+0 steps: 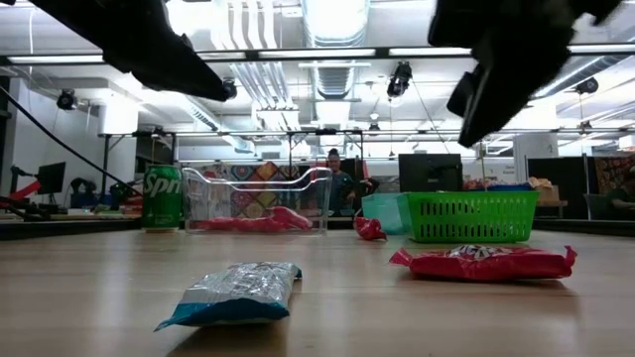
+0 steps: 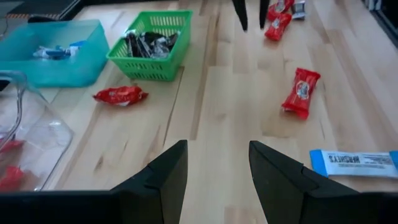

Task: Sort candy
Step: Put the red chocolate bar into the transparent bin

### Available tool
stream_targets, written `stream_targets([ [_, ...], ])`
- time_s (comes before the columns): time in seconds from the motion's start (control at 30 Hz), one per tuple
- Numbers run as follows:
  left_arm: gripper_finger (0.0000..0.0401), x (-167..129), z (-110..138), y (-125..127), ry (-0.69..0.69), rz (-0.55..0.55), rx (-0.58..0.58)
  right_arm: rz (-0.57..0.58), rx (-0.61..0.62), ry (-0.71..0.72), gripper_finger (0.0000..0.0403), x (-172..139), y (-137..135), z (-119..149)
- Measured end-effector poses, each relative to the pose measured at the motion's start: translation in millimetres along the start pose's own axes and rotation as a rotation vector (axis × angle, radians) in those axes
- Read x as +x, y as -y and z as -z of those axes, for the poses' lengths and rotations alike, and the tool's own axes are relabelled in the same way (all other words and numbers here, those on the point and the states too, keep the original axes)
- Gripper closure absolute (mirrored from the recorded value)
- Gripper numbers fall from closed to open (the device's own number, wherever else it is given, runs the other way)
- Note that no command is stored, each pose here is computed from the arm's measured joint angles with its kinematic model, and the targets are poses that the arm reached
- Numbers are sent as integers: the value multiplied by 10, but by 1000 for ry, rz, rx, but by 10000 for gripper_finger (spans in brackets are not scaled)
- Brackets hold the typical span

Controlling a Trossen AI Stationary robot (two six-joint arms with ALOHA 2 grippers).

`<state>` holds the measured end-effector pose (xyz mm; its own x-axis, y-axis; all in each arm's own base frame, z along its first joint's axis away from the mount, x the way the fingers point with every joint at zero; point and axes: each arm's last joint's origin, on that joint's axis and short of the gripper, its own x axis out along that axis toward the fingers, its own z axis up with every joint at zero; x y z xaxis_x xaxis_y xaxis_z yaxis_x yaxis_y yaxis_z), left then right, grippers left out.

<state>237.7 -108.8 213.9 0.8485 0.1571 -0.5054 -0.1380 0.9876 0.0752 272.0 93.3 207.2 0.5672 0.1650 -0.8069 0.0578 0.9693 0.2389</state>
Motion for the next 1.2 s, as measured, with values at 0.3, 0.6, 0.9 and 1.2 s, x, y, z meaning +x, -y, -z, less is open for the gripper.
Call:
stream_targets([
  [0.3, 247, -2, -64, 18, 60, 17, 7, 112, -201, 94, 337, 395, -581, 350],
  [0.6, 247, -3, -77, 22, 72, 21, 7, 140, -178, 153, 314, 694, -852, 510],
  [0.9, 247, -5, -95, 27, 89, 26, -8, 163, -146, 136, 225, 833, -865, 457],
  [1.2, 247, -6, -102, 30, 95, 30, -16, 155, -91, 42, 204, 1056, -762, 543],
])
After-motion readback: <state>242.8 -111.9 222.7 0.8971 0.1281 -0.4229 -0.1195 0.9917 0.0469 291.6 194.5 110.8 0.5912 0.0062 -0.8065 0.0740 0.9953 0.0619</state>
